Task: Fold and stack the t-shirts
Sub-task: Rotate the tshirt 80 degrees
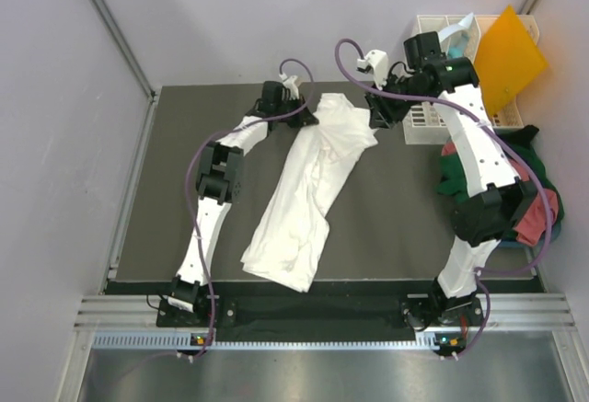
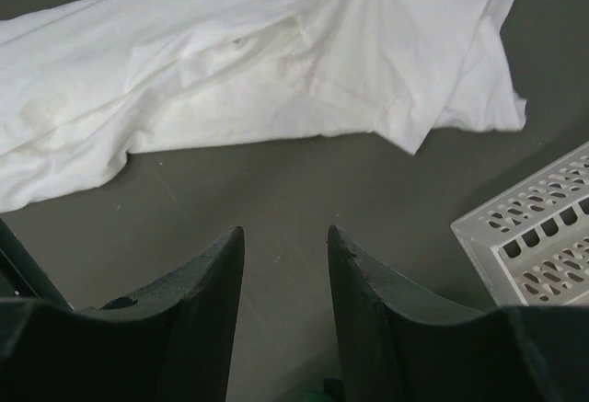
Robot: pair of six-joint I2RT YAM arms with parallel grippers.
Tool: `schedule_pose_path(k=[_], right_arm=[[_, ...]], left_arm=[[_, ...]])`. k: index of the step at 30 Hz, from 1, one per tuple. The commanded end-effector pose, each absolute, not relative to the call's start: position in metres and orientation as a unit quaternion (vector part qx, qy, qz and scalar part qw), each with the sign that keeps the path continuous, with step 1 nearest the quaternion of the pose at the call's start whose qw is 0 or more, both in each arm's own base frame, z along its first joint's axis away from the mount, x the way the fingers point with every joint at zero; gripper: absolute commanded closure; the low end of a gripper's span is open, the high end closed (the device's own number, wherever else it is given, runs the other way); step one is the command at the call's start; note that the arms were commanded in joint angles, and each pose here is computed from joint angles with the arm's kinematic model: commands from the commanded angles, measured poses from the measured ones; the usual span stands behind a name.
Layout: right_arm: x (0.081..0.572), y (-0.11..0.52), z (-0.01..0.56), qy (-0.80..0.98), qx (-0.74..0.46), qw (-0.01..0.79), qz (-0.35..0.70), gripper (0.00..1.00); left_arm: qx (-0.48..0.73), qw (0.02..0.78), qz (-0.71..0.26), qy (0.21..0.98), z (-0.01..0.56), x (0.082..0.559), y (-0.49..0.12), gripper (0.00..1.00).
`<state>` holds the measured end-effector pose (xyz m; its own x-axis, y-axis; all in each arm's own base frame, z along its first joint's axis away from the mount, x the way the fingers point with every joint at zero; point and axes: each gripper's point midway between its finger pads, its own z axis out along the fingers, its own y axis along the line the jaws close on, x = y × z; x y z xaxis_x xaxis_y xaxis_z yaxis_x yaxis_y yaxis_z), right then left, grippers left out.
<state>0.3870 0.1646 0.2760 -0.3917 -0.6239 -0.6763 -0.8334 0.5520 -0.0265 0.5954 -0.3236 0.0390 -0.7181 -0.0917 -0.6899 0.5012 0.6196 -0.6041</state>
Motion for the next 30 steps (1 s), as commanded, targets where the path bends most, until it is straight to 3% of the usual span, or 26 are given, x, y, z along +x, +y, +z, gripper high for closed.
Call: schedule_pose_path(k=[1, 12, 13, 16, 17, 19, 23, 30], right_arm=[[0.381, 0.176, 0.295, 0.8, -0.46, 0.348, 0.167, 0.59], [0.384, 0.185, 0.286, 0.798, -0.47, 0.338, 0.169, 0.61], [0.383, 0.188, 0.285, 0.797, -0.473, 0.336, 0.17, 0.6], [0.382, 0.19, 0.283, 0.796, -0.478, 0.332, 0.168, 0.54], [0.382, 0.189, 0.278, 0.797, -0.481, 0.327, 0.166, 0.51], [0.378, 0.191, 0.269, 0.798, -0.488, 0.314, 0.166, 0.44], [0.368, 0.194, 0.242, 0.799, -0.507, 0.272, 0.176, 0.38], [0.344, 0.224, 0.189, 0.747, -0.612, 0.229, 0.122, 0.39]], left_arm=[[0.056, 0.389, -0.318, 0.863, 0.03, 0.634, -0.243, 1.0], [0.035, 0.413, -0.251, 0.875, 0.027, 0.653, -0.194, 1.0], [0.032, 0.415, -0.246, 0.875, 0.028, 0.654, -0.193, 0.95], [0.022, 0.425, -0.22, 0.878, 0.04, 0.656, -0.183, 0.57], [0.021, 0.428, -0.212, 0.878, 0.045, 0.656, -0.178, 0.27], [0.008, 0.435, -0.192, 0.88, 0.061, 0.654, -0.165, 0.01], [-0.018, 0.449, -0.168, 0.877, 0.097, 0.648, -0.118, 0.01], [0.003, 0.453, -0.122, 0.883, 0.17, 0.602, -0.026, 0.01]])
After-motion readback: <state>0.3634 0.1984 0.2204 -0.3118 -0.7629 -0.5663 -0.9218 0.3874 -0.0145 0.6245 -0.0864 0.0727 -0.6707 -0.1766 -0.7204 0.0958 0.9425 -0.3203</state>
